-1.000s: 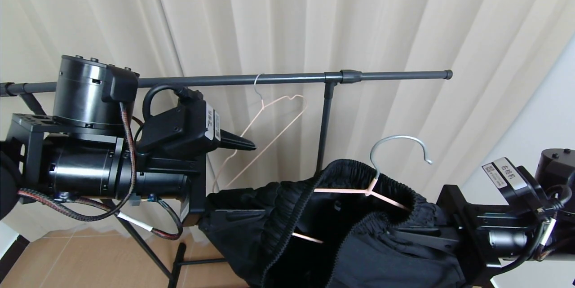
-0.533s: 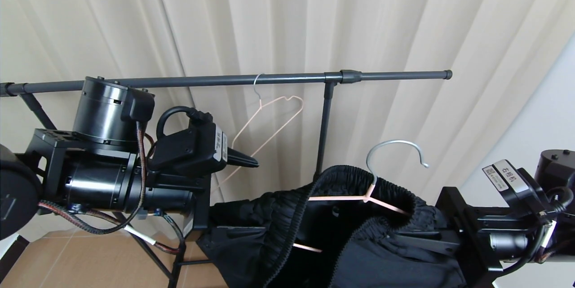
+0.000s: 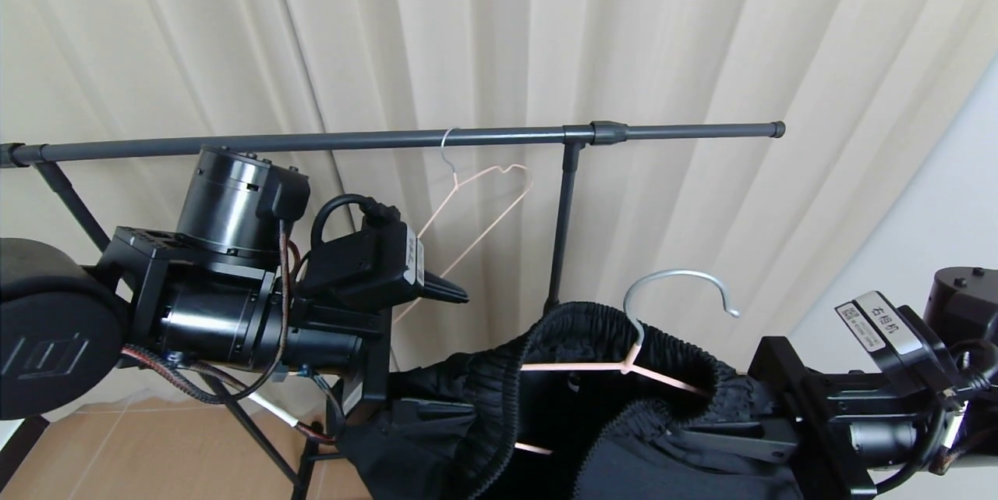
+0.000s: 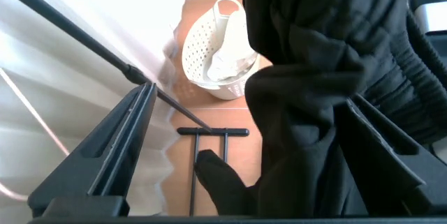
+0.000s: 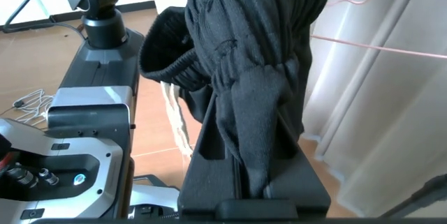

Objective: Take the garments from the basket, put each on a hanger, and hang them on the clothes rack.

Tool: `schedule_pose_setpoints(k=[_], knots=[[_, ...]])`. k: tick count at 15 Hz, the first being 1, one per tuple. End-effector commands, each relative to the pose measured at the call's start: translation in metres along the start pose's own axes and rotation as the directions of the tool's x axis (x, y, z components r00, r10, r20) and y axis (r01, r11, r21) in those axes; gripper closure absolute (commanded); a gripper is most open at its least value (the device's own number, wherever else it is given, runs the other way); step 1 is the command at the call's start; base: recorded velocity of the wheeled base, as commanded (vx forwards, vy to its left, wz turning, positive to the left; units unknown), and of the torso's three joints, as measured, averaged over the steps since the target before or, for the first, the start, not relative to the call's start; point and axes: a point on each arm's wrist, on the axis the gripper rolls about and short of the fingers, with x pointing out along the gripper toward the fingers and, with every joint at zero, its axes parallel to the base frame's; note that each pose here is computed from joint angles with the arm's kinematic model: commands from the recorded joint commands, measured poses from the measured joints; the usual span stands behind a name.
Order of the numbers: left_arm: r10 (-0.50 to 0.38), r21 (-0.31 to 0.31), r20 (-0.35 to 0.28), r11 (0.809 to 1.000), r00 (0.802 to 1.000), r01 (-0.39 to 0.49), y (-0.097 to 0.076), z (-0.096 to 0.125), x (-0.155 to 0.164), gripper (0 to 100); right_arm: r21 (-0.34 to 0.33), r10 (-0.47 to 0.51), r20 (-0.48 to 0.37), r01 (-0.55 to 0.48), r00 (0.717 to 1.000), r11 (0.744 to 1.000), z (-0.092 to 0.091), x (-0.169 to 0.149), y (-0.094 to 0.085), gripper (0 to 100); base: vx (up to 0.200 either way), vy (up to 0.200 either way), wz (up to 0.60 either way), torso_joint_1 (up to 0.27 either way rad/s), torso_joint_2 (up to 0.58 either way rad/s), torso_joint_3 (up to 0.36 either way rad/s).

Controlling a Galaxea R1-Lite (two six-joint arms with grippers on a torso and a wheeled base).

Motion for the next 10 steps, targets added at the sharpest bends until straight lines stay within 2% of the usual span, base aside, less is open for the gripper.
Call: schedule_pose_setpoints(k=[1,10], knots=[[-0.014,-0.007,-0.002,1.0,1.0,0.014,0.001,0.0,0.006,0,-0.007,0.022,0.002,-0.022,1.0,1.0,0.001,0.003,0.004,100,0.0,0.0,0.0,0.0,0.0,0.0],[-0.063,0.002,0.0,0.998,0.998,0.063,-0.001,0.002,0.024,0,-0.029,0.056,0.01,-0.056,0.998,0.998,0.006,0.007,0.013,100,0.0,0.0,0.0,0.0,0.0,0.0]])
